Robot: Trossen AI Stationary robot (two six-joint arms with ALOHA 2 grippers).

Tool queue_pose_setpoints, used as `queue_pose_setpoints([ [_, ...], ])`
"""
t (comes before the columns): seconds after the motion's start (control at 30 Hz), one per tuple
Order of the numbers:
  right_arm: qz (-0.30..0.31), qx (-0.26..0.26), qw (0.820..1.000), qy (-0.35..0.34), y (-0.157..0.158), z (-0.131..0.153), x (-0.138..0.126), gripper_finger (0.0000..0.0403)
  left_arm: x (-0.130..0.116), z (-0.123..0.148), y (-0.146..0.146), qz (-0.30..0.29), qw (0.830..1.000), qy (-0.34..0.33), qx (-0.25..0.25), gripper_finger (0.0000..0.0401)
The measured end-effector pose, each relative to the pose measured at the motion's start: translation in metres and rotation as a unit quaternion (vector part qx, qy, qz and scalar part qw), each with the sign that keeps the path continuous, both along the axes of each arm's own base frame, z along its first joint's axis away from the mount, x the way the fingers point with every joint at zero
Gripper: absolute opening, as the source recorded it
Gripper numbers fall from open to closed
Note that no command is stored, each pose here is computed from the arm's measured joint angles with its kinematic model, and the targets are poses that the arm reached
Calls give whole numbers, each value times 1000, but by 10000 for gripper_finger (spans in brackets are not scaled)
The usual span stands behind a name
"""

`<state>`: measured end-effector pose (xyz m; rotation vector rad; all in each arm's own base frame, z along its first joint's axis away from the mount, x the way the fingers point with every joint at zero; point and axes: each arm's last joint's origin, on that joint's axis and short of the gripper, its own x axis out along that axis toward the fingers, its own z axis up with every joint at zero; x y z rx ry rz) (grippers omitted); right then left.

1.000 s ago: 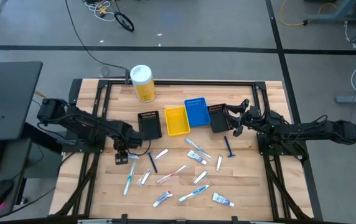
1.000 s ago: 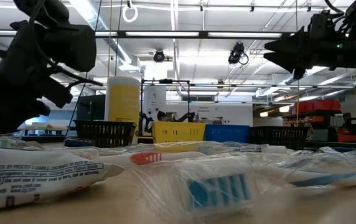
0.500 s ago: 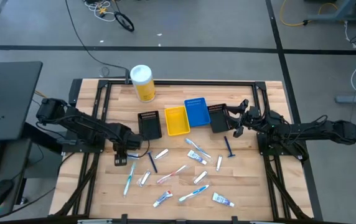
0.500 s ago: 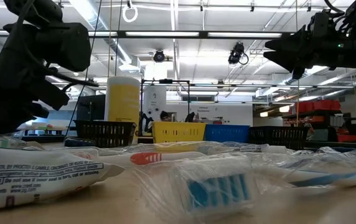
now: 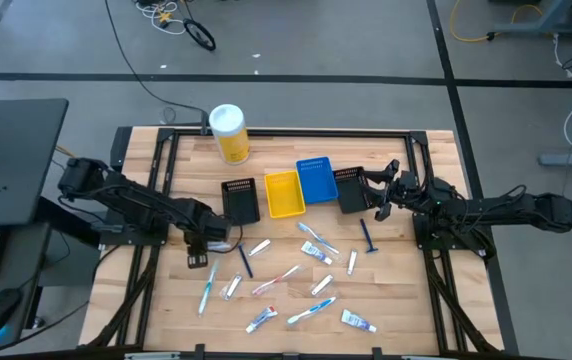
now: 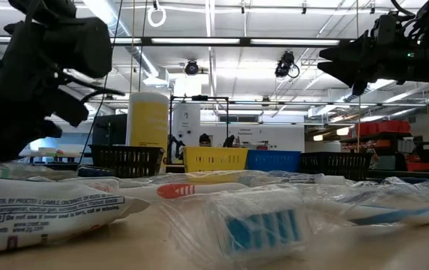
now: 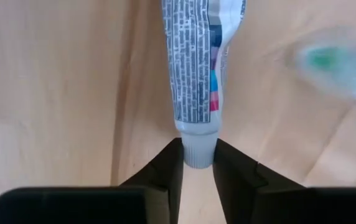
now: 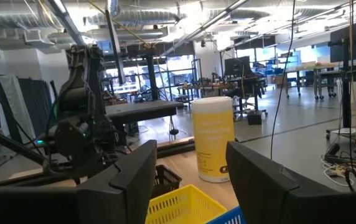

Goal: Pick & Place Travel size toiletries
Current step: Put the white toothpaste into the left black basket

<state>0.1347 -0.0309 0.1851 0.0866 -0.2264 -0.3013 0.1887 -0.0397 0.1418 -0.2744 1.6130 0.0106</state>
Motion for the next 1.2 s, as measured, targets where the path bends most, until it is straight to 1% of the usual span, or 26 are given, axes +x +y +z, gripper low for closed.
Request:
queue_pose_setpoints([
  [0.17,0,0,1000,0,0,0,0,204,7,9,0,0,1000,-19,8,76],
  [0.37,0,0,1000,0,0,0,0,204,10,13,-1,-3,1000,-22,10,90],
  [0.53,0,0,1000,0,0,0,0,204,15,19,-1,-4,999,-35,12,77],
  [0.67,0,0,1000,0,0,0,0,204,22,29,-2,-2,998,-53,28,73],
  [0.83,0,0,1000,0,0,0,0,204,24,45,0,-20,997,-38,62,84],
  [0.97,0,0,1000,0,0,0,0,204,28,63,2,-29,994,-38,99,77],
  [1.1,0,0,1000,0,0,0,0,204,32,84,5,-28,987,-42,154,72],
  [1.2,0,0,1000,0,0,0,0,204,37,97,8,-33,979,-59,193,78],
])
